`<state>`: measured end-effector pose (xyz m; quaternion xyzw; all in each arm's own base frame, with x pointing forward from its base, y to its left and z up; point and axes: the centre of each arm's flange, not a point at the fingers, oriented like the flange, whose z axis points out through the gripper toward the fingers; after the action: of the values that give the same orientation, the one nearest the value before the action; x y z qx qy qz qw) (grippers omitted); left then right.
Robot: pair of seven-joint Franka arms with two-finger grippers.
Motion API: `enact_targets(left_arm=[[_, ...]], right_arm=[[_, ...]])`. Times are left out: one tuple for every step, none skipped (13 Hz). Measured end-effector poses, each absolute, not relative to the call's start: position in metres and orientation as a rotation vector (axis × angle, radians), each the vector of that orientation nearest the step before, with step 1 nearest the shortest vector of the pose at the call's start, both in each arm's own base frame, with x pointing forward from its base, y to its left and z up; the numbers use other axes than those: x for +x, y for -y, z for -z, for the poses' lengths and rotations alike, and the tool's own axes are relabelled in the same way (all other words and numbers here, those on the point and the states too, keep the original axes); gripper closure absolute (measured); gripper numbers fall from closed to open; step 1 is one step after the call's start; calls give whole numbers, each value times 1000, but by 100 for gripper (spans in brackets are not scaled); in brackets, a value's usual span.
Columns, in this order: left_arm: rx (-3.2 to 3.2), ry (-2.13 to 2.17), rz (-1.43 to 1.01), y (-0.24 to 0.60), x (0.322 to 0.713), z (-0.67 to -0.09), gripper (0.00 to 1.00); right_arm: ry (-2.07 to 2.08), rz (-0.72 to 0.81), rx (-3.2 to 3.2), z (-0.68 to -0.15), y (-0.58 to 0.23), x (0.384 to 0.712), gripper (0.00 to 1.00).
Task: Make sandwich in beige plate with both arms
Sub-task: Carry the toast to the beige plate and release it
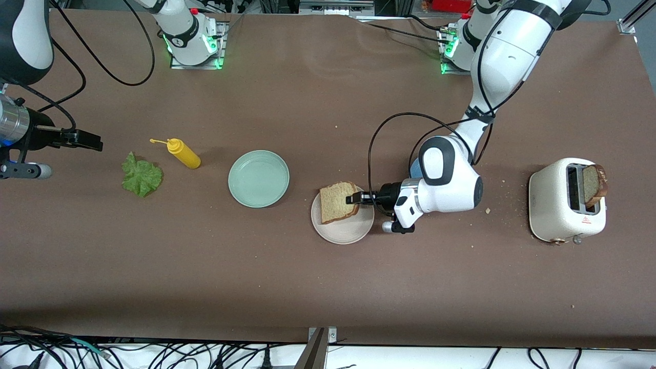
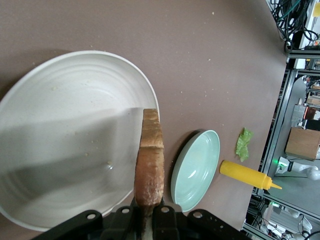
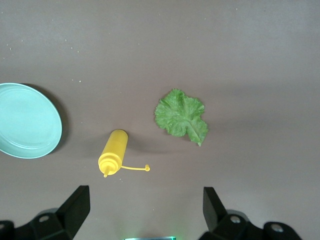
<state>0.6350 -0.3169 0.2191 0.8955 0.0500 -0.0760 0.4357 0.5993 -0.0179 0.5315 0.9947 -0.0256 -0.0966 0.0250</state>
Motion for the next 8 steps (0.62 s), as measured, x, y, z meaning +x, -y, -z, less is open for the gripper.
enact_targets(left_arm=[[2232,-128,188,315,635,-215,91],[2238,-126,175,313,636,-212,85],[2250,-130,144,310,639,-209,76],[2266,-142,107,308,640,-205,65],[2283,-161,71,307,642,-202,53],[2298,-178,37,306,643,-199,42],[2314,-198,5,303,644,-197,33],[2329,-219,-26,299,645,-194,22]], right_arm=[[79,299,3076,-532,18,599,0],[79,299,3076,-532,18,599,0],[79,299,3076,-532,18,599,0],[79,299,3076,-532,18,599,0],[79,299,3076,-532,18,599,0],[79,299,3076,-532,18,599,0],[79,299,3076,-532,18,599,0],[79,299,3076,-532,18,599,0]])
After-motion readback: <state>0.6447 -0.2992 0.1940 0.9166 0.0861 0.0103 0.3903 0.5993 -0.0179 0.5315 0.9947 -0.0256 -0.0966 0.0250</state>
